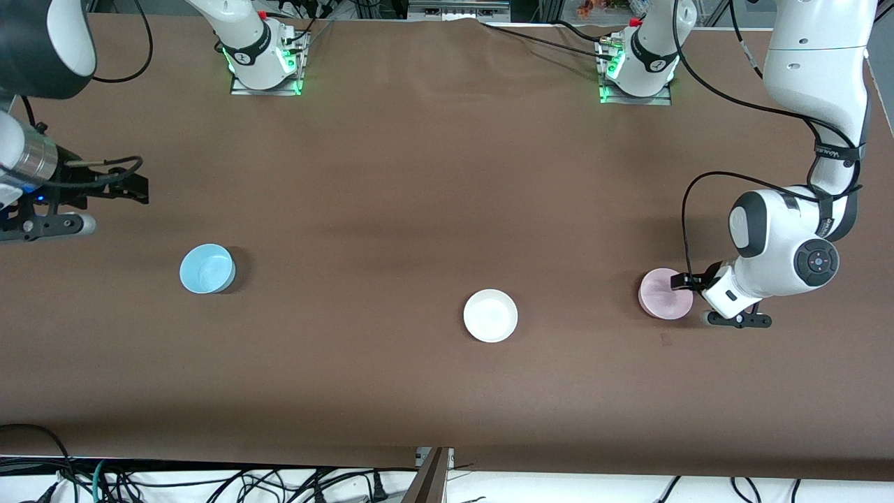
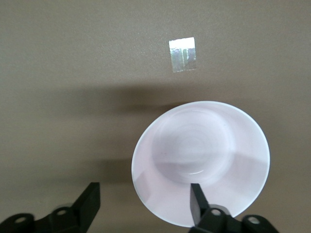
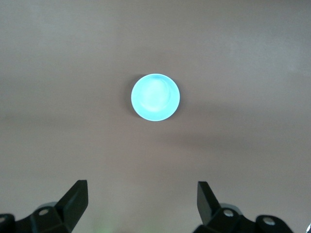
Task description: Stack pink and blue bowls on white bowl
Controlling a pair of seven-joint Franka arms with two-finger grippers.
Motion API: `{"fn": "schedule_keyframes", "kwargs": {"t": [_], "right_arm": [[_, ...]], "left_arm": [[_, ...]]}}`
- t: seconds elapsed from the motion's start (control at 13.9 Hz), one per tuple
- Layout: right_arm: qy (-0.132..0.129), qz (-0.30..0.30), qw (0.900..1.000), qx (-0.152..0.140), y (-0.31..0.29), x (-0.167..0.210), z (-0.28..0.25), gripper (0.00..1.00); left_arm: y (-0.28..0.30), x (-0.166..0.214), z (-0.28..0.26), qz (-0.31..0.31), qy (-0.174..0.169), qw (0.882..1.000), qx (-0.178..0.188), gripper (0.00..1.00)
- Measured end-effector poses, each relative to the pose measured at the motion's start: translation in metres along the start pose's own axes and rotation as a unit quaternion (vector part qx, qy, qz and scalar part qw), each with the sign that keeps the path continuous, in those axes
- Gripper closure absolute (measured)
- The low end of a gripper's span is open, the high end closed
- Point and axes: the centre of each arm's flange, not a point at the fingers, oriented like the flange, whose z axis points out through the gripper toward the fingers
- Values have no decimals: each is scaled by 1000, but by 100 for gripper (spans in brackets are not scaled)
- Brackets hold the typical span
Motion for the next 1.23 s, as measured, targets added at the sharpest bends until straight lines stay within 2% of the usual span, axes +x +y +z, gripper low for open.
{"fn": "schedule_keyframes", "kwargs": {"t": [0.22,0.29,0.58,0.87,1.01,1.23], "right_arm": [[11,4,1000,-5,8,15,16,0],[11,6,1000,-6,11,22,26,0],[22,21,1000,-6,37,70,105,0],[12,23,1000,5,38,105,192,0],[-1,23,1000,13,35,111,220,0],[-6,29,999,16,42,117,265,0]], "left_arm": [[-4,0,0,-6,2,1000,-4,26],[-5,0,0,-7,3,1000,-4,32],[-8,0,2,-13,15,1000,-2,40],[-6,-4,12,-31,20,999,0,42],[-4,-4,12,-42,21,999,0,44],[-3,-3,11,-53,23,998,0,48]]}}
